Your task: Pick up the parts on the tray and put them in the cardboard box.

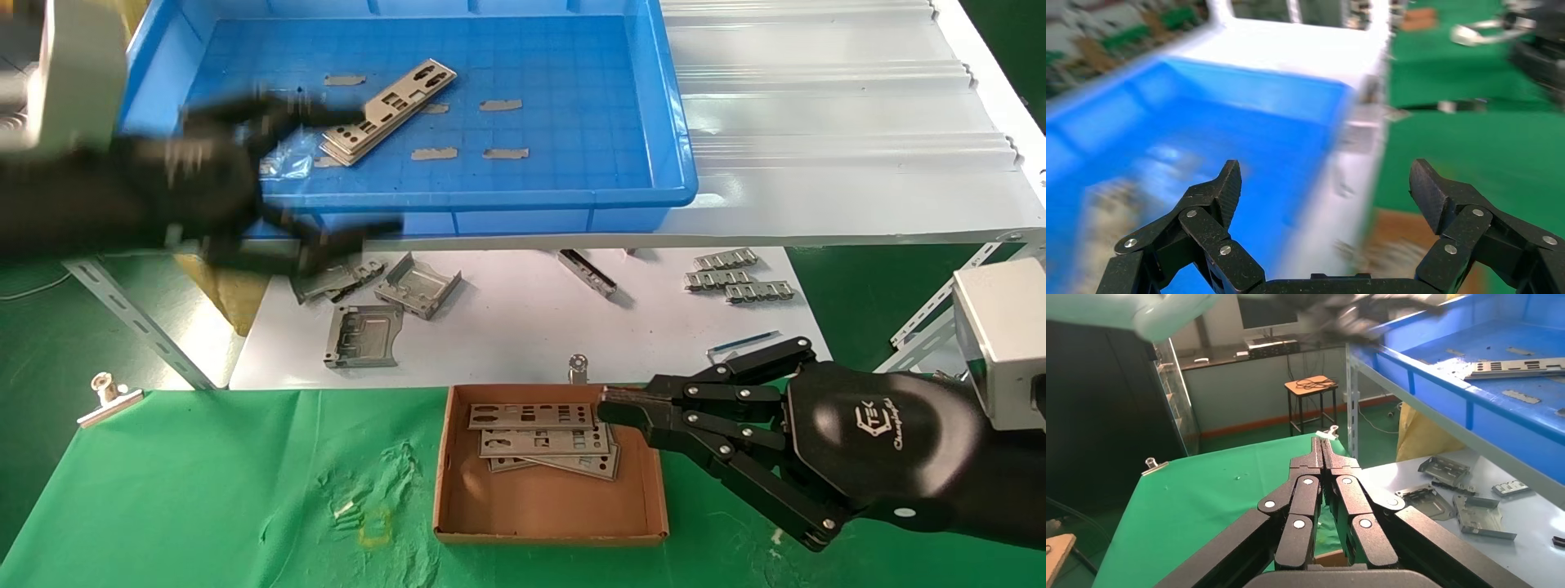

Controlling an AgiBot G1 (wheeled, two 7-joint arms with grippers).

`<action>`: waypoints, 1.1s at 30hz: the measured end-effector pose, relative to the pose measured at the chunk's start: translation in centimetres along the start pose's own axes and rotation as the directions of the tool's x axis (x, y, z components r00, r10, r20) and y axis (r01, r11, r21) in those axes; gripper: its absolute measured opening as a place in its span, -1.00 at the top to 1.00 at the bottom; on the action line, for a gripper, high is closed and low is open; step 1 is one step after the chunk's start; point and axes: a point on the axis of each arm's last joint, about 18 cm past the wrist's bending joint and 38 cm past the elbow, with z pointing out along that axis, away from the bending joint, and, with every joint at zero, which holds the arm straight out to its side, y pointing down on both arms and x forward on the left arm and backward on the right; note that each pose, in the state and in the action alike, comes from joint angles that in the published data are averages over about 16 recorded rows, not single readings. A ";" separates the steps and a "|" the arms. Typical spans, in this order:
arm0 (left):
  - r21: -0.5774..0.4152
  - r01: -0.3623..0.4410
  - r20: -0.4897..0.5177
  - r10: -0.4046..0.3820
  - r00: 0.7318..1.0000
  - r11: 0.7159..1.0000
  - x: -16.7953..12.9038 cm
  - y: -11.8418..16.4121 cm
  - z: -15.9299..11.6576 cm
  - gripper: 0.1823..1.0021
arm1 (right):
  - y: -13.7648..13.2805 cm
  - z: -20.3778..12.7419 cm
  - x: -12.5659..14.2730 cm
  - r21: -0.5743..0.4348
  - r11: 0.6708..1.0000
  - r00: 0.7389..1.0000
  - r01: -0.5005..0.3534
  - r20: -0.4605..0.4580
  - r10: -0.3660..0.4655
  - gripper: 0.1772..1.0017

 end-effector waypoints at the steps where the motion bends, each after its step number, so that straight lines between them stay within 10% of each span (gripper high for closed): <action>1: -0.004 0.000 0.028 0.000 1.000 1.000 -1.2 -0.3 0.7 -1.00 | 0.0 0.0 0.0 0.000 1.000 1.000 0.000 0.000 0.000 0.97; 13: -0.105 0.095 0.311 -0.058 0.949 0.990 -10.2 -1.0 7.9 -1.00 | 0.0 0.0 0.0 0.000 1.000 1.000 0.000 0.000 0.000 0.96; 33: -0.203 0.224 0.403 -0.127 0.907 0.953 -10.9 2.4 10.9 -0.99 | 0.0 0.0 0.0 0.000 1.000 1.000 0.000 0.000 0.000 0.61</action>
